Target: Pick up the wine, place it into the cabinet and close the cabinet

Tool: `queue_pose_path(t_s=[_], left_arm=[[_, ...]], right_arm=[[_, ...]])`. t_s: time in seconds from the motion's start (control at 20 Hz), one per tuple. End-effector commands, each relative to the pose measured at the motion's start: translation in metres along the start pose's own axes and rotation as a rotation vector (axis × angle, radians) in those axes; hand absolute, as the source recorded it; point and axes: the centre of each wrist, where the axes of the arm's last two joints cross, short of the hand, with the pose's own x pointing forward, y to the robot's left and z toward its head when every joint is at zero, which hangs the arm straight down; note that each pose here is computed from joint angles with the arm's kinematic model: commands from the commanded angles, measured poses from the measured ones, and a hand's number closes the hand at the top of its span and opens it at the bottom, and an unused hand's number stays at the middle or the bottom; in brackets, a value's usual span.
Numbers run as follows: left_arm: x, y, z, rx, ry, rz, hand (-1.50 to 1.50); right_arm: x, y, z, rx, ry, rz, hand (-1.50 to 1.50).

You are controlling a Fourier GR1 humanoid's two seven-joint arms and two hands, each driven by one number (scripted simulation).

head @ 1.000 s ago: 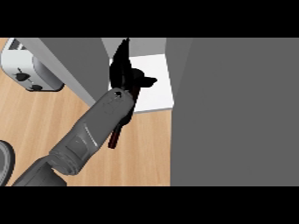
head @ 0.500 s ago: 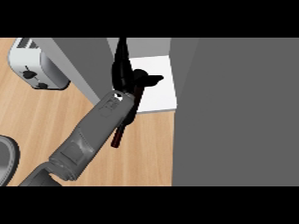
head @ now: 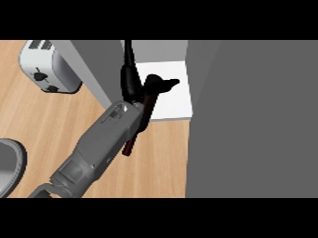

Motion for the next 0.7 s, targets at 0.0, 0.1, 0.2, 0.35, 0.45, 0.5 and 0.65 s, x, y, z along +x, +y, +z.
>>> queue_pose_path(t_s=[0.0, 0.1, 0.2, 0.35, 0.45, 0.5, 0.65], left_arm=[[0.007, -0.001, 0.01, -0.042, -0.018, 0.099, -1.5], [0.013, -0.004, 0.005, -0.072, -0.012, 0.121, -1.5], [0.01, -0.003, 0.017, -0.081, -0.028, 0.132, -1.5], [0.009, 0.0, 0.033, -0.131, -0.043, 0.178, -1.5], [0.012, 0.001, 0.05, -0.174, -0.041, 0.189, -1.5], [-0.001, 0.005, 0.057, -0.166, -0.033, 0.209, -1.5], [0.021, 0.009, 0.062, -0.202, -0.049, 0.266, -1.5]], right_arm=[[0.035, 0.01, 0.011, -0.016, -0.041, 0.039, -1.5], [0.03, 0.015, 0.006, -0.015, -0.052, 0.03, -1.5], [0.035, 0.023, 0.013, -0.031, -0.036, 0.046, -1.5], [0.035, 0.017, 0.008, -0.028, -0.054, 0.055, -1.5], [0.033, 0.017, 0.004, -0.043, -0.039, 0.047, -1.5], [0.036, 0.017, 0.008, -0.046, -0.04, 0.046, -1.5], [0.035, 0.015, 0.001, -0.053, -0.044, 0.044, -1.5]])
